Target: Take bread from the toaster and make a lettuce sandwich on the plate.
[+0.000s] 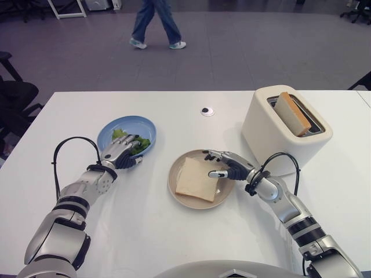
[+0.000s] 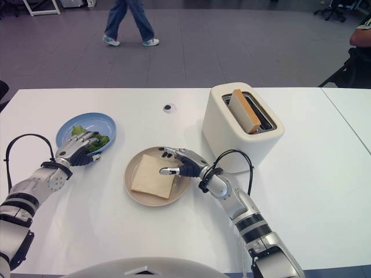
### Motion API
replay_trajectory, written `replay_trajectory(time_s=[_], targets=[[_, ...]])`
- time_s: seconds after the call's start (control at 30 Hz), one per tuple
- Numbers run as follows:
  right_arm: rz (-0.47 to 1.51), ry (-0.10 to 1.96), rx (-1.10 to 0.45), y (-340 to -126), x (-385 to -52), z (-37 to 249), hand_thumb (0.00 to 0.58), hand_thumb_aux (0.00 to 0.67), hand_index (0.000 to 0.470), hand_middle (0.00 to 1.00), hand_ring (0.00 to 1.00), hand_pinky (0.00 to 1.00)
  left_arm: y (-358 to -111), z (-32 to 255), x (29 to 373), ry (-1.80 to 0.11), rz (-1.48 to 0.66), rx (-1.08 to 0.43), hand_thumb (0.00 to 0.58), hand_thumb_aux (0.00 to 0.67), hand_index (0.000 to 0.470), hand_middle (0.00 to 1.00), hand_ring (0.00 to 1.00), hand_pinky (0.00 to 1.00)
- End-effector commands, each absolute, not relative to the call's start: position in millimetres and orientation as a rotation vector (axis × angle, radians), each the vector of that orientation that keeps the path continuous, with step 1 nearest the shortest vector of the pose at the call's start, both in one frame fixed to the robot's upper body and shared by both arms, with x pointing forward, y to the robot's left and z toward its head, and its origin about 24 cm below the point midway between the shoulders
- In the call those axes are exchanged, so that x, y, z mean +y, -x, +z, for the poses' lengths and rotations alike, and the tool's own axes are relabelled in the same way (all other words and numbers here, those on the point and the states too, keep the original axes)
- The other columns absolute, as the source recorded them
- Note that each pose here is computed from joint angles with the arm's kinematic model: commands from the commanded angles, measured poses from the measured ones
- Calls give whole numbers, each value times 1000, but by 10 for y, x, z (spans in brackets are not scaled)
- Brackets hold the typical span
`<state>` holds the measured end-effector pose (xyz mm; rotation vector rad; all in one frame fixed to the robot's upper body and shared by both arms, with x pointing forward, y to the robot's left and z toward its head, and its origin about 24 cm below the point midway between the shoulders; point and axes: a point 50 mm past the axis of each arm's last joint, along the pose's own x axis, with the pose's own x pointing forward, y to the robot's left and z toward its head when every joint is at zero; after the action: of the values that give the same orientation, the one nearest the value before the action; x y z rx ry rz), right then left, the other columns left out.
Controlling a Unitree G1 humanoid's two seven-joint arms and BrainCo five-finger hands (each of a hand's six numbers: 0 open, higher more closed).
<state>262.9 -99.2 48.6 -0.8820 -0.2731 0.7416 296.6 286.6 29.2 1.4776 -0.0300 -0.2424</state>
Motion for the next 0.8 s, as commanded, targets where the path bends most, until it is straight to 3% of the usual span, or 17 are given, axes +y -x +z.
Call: replay_trajectory(time_s=[0.03,0.1,0.2,0.37,0.4,0.43,0.47,0.53,0.57,0.8], targets=[[722,859,-276,-2634,-1015,523,0,0,0,0,0,0,-2880,216,2859,-1446,-304,-13,550,518,363,0,0,0],[719,859,-276,-2635,-1021,526,0,0,0,0,0,0,-2862,231,2823,-1408,-325,-40,491,407,286,0,0,0],[719,861,-275,-2636,-1027,527,0,0,0,0,0,0,-2819,257,2767,-1345,-369,-77,464,370,260,0,0,0],[720,861,-277,-2634,-1044,540,0,0,0,0,0,0,-2622,207,2739,-1283,-524,-56,371,268,188,0,0,0],[720,861,-277,-2631,-1048,543,0,0,0,0,0,0,-2581,194,2748,-1283,-550,-44,331,231,162,0,0,0],[719,860,-277,-2630,-1051,545,0,0,0,0,0,0,-2548,191,2751,-1278,-568,-38,337,236,166,0,0,0],[719,859,-277,-2630,-1054,546,0,0,0,0,0,0,-2522,194,2750,-1271,-581,-36,288,194,136,0,0,0],[719,858,-277,-2633,-1058,550,0,0,0,0,0,0,-2489,207,2748,-1260,-594,-33,62,37,26,0,0,0],[719,859,-276,-2635,-1061,550,0,0,0,0,0,0,-2484,216,2748,-1256,-596,-33,0,0,0,0,0,0],[717,863,-278,-2644,-1071,555,0,0,0,0,0,0,-2558,468,2827,-1220,-466,-141,0,0,0,0,0,0]])
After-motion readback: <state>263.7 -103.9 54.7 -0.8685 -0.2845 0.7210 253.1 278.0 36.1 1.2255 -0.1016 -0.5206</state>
